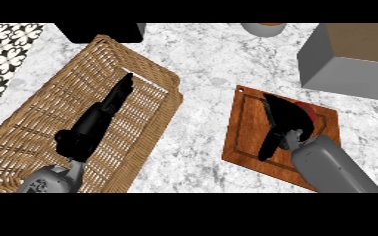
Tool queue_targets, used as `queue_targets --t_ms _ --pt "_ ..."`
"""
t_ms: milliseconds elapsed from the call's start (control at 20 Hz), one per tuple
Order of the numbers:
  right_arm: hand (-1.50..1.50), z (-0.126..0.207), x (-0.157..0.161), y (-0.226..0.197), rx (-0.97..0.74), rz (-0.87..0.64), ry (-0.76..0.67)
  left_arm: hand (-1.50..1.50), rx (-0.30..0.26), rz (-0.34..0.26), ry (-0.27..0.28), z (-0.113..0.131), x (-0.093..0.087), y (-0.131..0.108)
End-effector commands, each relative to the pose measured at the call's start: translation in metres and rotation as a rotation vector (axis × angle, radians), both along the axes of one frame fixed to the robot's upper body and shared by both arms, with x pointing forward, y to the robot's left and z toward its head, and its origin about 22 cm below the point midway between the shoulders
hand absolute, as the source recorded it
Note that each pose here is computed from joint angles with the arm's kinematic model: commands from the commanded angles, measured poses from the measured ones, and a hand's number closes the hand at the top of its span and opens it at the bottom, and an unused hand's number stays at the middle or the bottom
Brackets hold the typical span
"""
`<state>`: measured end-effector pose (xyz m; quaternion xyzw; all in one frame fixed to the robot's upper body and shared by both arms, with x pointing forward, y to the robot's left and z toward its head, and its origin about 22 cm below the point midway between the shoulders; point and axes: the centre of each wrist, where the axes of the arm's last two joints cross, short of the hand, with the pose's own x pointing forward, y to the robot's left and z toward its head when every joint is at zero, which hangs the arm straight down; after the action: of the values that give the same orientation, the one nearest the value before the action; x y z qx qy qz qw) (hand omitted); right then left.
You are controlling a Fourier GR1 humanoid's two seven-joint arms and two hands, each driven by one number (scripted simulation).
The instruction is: Pick the eggplant from the cutting board and place it in the cardboard box
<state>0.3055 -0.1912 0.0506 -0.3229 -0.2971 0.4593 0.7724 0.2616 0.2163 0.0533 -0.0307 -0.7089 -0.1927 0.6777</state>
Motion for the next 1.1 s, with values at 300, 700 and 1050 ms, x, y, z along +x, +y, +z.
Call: queue_targets --t_ms 300,700,1050 --pt "-1.50 -0.017 0.003 0.009 -0.027 -0.017 0.077 0.00 0.029 0.003 -0.011 -0.018 0.017 -0.002" --pt "-1.50 -0.017 0.012 -0.026 -0.111 -0.020 0.088 0.00 0.035 0.016 -0.021 -0.022 0.008 -0.005" --pt "1.50 -0.054 0.003 -0.012 -0.101 0.035 0.084 0.00 0.021 0.010 -0.014 -0.010 0.021 -0.017"
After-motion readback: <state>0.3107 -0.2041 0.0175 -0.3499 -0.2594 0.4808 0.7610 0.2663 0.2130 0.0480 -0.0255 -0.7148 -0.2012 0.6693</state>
